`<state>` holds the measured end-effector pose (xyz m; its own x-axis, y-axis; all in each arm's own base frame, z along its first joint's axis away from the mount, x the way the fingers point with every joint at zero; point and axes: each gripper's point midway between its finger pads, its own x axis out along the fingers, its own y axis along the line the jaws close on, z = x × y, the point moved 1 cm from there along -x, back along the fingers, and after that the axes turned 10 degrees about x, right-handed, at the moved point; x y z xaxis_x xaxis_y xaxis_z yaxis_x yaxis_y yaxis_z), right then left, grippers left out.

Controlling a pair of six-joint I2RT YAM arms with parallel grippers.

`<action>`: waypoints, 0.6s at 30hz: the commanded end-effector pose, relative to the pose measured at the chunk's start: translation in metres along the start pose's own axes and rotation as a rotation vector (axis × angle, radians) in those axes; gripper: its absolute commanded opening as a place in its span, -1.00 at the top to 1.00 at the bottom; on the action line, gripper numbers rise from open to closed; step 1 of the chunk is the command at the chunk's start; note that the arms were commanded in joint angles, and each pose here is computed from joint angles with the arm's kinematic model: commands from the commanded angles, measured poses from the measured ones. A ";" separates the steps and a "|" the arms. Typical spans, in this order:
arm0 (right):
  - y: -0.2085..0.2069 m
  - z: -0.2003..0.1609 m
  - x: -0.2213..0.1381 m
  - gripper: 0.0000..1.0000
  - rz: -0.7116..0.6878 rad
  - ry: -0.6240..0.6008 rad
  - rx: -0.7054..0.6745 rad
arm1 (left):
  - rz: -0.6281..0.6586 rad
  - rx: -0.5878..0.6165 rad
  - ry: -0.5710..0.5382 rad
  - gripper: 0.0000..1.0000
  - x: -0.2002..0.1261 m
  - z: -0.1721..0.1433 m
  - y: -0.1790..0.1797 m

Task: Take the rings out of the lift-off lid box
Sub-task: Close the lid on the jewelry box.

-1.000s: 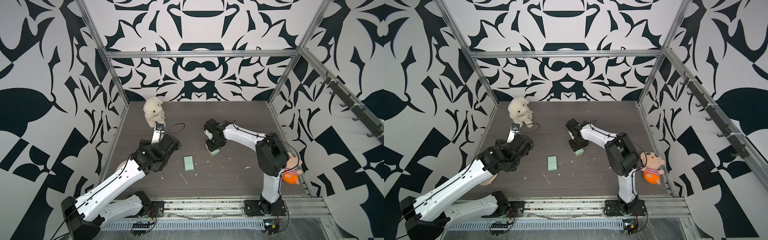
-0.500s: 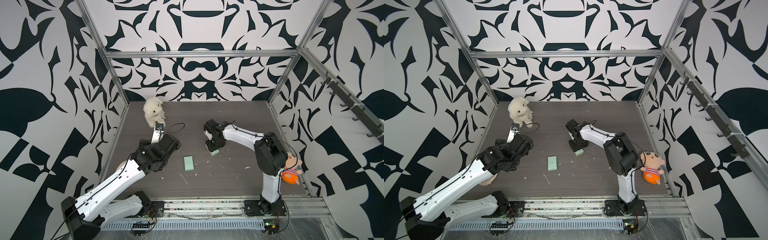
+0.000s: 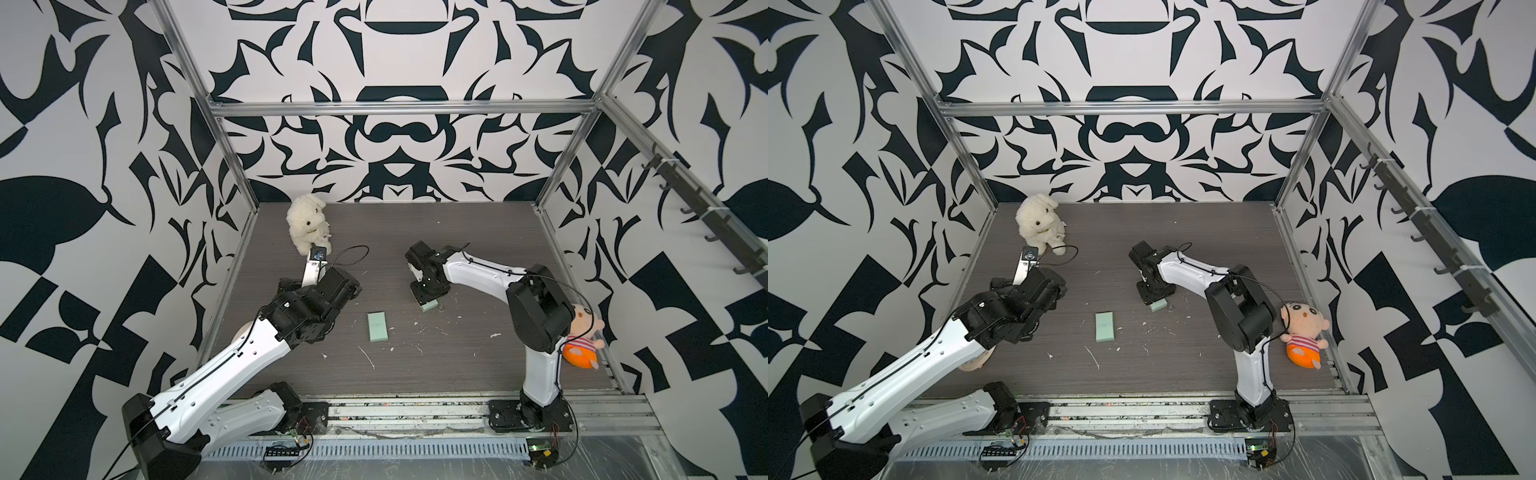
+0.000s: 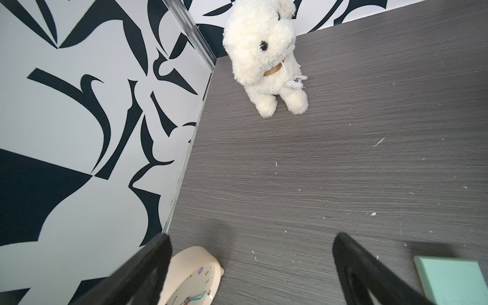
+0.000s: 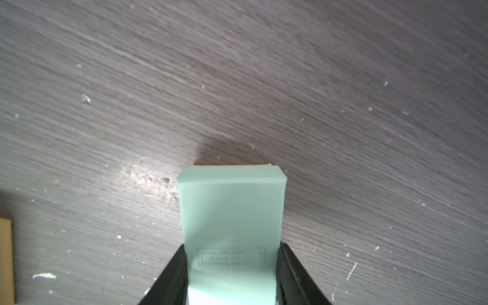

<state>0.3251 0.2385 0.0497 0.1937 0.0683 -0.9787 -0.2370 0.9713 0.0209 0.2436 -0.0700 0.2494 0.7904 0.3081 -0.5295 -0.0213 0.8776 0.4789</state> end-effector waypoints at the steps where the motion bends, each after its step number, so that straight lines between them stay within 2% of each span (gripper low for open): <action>1: -0.007 -0.001 0.005 -0.02 -0.047 0.000 0.019 | 0.000 -0.004 0.003 -0.99 0.001 -0.003 0.001; 6: -0.001 0.011 -0.011 -0.25 -0.016 -0.039 0.021 | -0.001 -0.005 0.003 -0.99 0.002 -0.003 0.001; 9: 0.004 0.019 -0.027 -0.48 0.015 -0.080 0.018 | -0.003 -0.007 0.004 -0.99 0.001 -0.003 0.001; 15: 0.000 0.036 -0.072 -0.74 0.018 -0.202 0.061 | -0.001 -0.011 0.001 -0.99 0.000 -0.003 0.004; 18: 0.005 0.039 -0.097 -0.96 0.069 -0.267 0.112 | 0.001 -0.019 -0.005 -0.99 -0.001 -0.003 0.005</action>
<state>0.3363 0.2405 0.0983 0.3093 0.1130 -0.9442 -0.1908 0.9801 0.0549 0.2433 -0.0680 0.2506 0.7907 0.3100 -0.5279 -0.0280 0.8798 0.4746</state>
